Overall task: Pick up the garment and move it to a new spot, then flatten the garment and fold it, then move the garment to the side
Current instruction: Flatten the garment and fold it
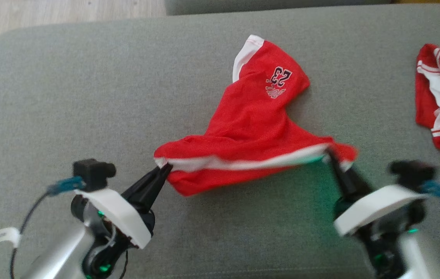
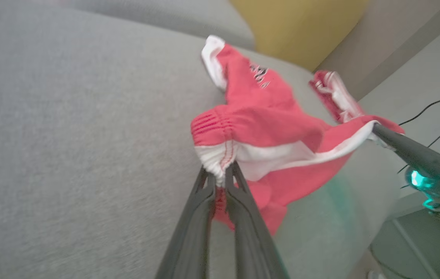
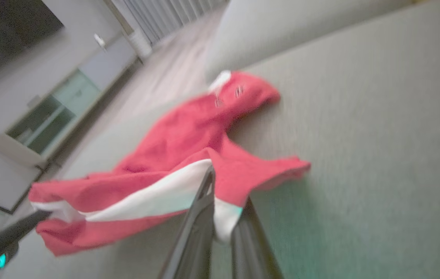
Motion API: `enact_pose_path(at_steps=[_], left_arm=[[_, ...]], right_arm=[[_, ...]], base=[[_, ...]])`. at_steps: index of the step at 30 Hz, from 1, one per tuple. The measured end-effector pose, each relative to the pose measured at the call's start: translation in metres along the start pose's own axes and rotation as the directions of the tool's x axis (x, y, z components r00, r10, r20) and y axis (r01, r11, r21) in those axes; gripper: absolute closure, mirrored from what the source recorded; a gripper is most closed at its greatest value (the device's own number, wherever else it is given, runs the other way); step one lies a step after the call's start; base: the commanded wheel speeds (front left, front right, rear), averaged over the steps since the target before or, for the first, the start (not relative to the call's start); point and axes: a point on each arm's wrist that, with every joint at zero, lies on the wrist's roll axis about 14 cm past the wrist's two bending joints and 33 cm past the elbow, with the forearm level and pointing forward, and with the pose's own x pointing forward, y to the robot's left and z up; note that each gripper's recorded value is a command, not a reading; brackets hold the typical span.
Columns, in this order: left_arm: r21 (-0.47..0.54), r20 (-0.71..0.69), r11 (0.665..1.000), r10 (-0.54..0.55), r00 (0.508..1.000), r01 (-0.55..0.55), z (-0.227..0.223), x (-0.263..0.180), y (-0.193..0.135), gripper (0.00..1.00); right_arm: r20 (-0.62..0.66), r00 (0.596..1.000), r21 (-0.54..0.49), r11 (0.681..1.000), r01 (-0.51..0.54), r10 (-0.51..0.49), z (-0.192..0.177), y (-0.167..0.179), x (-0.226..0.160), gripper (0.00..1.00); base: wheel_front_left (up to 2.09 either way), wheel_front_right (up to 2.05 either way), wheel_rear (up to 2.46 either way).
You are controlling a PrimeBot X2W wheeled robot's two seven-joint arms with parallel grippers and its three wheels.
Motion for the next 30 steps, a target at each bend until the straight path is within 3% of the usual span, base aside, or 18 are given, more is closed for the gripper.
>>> enact_pose_path(at_steps=[4, 9, 16, 20, 25, 30], left_arm=[[-0.109, 0.127, 0.986, -0.112, 0.986, 0.126, 0.044, -0.017, -0.035, 1.00], [-0.164, 0.244, 0.936, -0.268, 0.932, 0.312, 0.090, -0.045, -0.085, 1.00], [-0.185, 0.332, 0.853, -0.413, 0.848, 0.487, 0.122, -0.081, -0.139, 1.00], [-0.137, 0.339, 0.821, -0.486, 0.805, 0.554, 0.134, -0.097, -0.165, 1.00], [-0.089, 0.353, 0.832, -0.487, 0.799, 0.547, 0.159, -0.101, -0.172, 1.00], [-0.007, 0.340, 0.854, -0.487, 0.804, 0.520, 0.189, -0.084, -0.167, 1.00]], right_arm=[[0.193, 0.981, 0.024, 1.000, -0.016, 0.011, 0.071, 0.001, -0.021, 1.00], [0.330, 0.944, 0.033, 0.999, -0.020, 0.008, 0.127, -0.002, -0.057, 1.00], [0.414, 0.910, 0.023, 0.999, -0.024, 0.013, 0.160, 0.000, -0.099, 1.00], [0.461, 0.886, -0.010, 0.999, -0.043, 0.043, 0.176, 0.011, -0.120, 1.00], [0.491, 0.867, -0.079, 0.995, -0.053, 0.085, 0.196, 0.024, -0.132, 1.00], [0.494, 0.859, -0.152, 0.986, -0.069, 0.137, 0.222, 0.032, -0.116, 1.00]], base=[[0.00, 0.00, 0.00], [0.00, 0.00, 0.00], [0.00, 0.00, 0.00], [0.00, 0.00, 0.00], [0.00, 0.00, 0.00], [0.00, 0.00, 0.00]])
